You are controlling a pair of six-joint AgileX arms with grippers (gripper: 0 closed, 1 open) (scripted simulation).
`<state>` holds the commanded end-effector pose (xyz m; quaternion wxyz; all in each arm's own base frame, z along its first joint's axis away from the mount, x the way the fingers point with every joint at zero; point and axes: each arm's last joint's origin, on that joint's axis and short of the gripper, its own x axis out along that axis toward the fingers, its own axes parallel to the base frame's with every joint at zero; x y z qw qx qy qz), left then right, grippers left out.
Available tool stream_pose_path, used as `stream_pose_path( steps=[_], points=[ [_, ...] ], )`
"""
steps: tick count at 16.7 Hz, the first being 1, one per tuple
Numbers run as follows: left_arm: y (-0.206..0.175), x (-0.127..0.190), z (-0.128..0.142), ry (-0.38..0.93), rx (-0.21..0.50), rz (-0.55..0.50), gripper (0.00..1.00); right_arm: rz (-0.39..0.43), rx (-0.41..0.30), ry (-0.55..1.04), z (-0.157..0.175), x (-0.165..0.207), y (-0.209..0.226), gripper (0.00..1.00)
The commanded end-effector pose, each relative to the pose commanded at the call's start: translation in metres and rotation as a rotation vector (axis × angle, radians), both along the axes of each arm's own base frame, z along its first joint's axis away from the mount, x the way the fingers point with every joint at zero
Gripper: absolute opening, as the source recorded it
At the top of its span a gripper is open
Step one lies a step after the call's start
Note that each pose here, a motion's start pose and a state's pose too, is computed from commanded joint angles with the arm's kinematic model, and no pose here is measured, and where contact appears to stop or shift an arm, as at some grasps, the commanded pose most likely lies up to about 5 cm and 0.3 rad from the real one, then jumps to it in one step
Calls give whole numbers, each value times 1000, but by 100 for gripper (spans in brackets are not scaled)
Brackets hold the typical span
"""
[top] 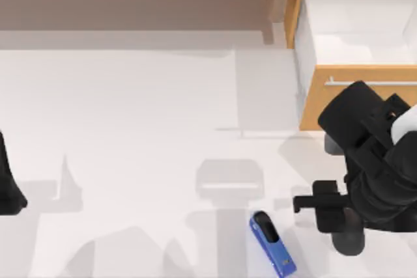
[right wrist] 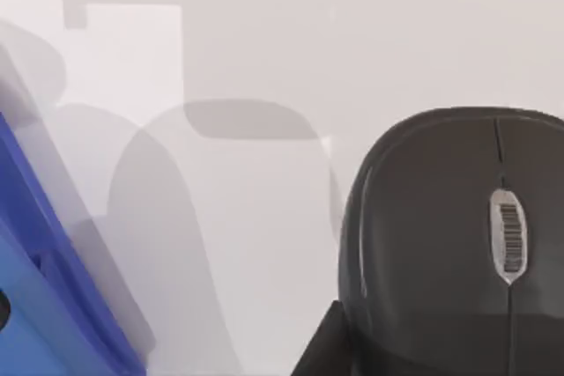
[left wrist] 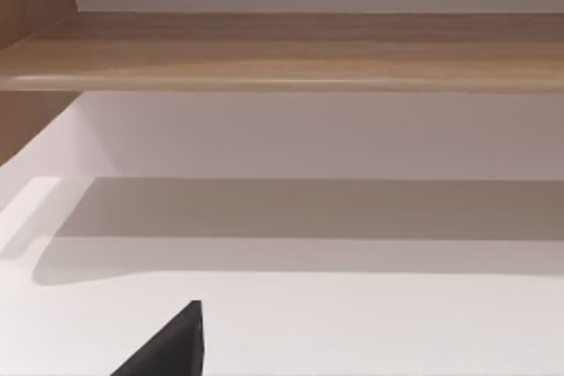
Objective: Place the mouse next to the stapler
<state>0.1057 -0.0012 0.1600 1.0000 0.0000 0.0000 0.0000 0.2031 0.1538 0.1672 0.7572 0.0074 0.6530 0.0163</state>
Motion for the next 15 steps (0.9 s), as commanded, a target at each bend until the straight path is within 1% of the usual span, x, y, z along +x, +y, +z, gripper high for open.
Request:
stream_pose_path(
  steps=[4,8,15],
  points=[
    [0,0,0,0,0,0,100,1,15,-21,2,2,1,0],
    [0,0,0,0,0,0,100,2,14,-22,-1,2,2,0],
    [0,0,0,0,0,0,100,2,-36,45,-21,-3,-2,0]
  ],
)
